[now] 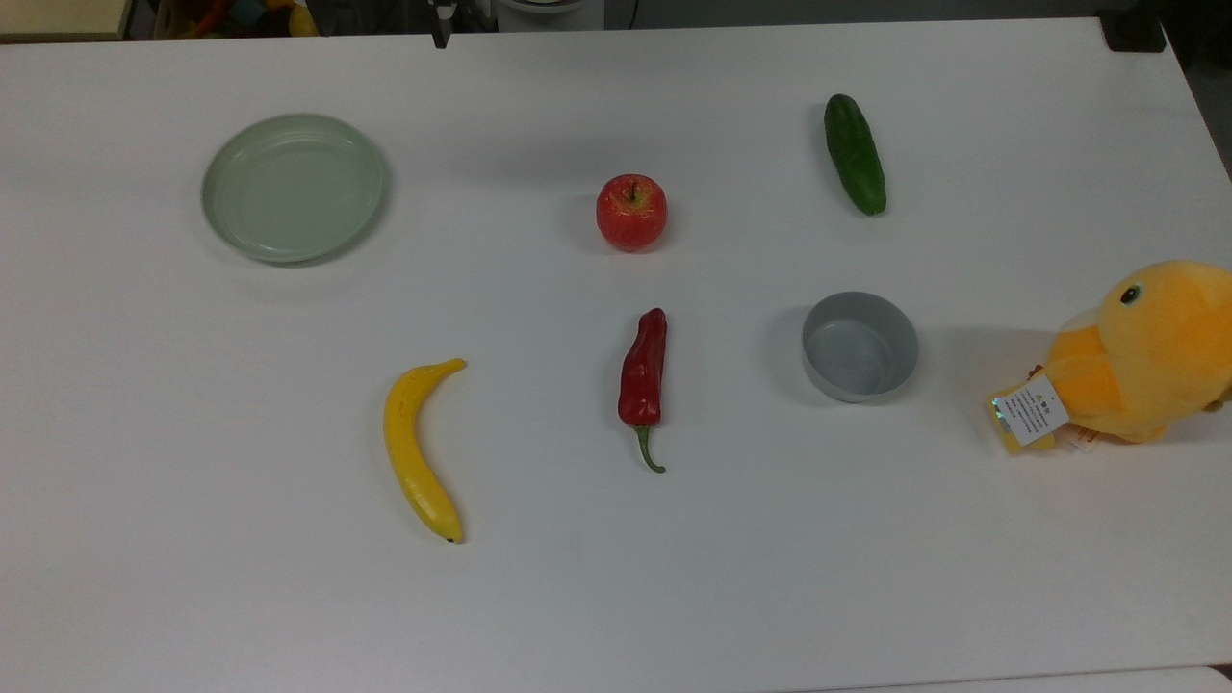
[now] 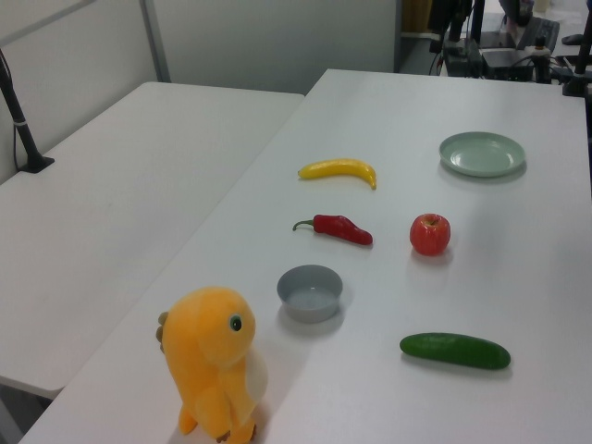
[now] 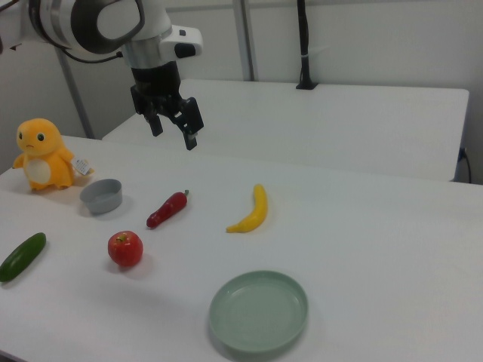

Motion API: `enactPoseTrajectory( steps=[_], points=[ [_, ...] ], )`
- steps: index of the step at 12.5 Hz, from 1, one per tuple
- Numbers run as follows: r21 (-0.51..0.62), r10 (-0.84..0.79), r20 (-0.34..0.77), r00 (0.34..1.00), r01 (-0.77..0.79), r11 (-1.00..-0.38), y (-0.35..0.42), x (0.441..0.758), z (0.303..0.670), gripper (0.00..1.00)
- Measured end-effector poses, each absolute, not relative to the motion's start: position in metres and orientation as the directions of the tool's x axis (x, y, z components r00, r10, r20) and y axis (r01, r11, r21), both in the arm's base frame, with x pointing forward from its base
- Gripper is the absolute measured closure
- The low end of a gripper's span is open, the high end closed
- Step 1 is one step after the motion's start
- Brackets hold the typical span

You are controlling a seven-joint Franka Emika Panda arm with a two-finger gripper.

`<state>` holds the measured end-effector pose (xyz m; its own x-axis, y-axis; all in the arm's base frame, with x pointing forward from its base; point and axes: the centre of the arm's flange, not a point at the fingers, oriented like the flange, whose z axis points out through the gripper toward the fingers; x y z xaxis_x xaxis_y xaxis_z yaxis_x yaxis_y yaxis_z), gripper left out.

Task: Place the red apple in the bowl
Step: 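Move the open gripper down over the red apple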

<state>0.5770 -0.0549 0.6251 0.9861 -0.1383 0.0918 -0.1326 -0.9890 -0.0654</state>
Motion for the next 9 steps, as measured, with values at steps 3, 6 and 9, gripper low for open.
enactPoseTrajectory(
  steps=[3,6,9],
  points=[
    [-0.065,-0.131,0.075,0.989,-0.126,-0.990,-0.051,0.577,0.617,0.00],
    [-0.065,-0.119,0.053,0.991,-0.115,-0.991,-0.044,0.577,0.606,0.00],
    [-0.068,-0.098,0.101,0.990,-0.092,-0.993,-0.029,0.581,0.590,0.00]
  ],
)
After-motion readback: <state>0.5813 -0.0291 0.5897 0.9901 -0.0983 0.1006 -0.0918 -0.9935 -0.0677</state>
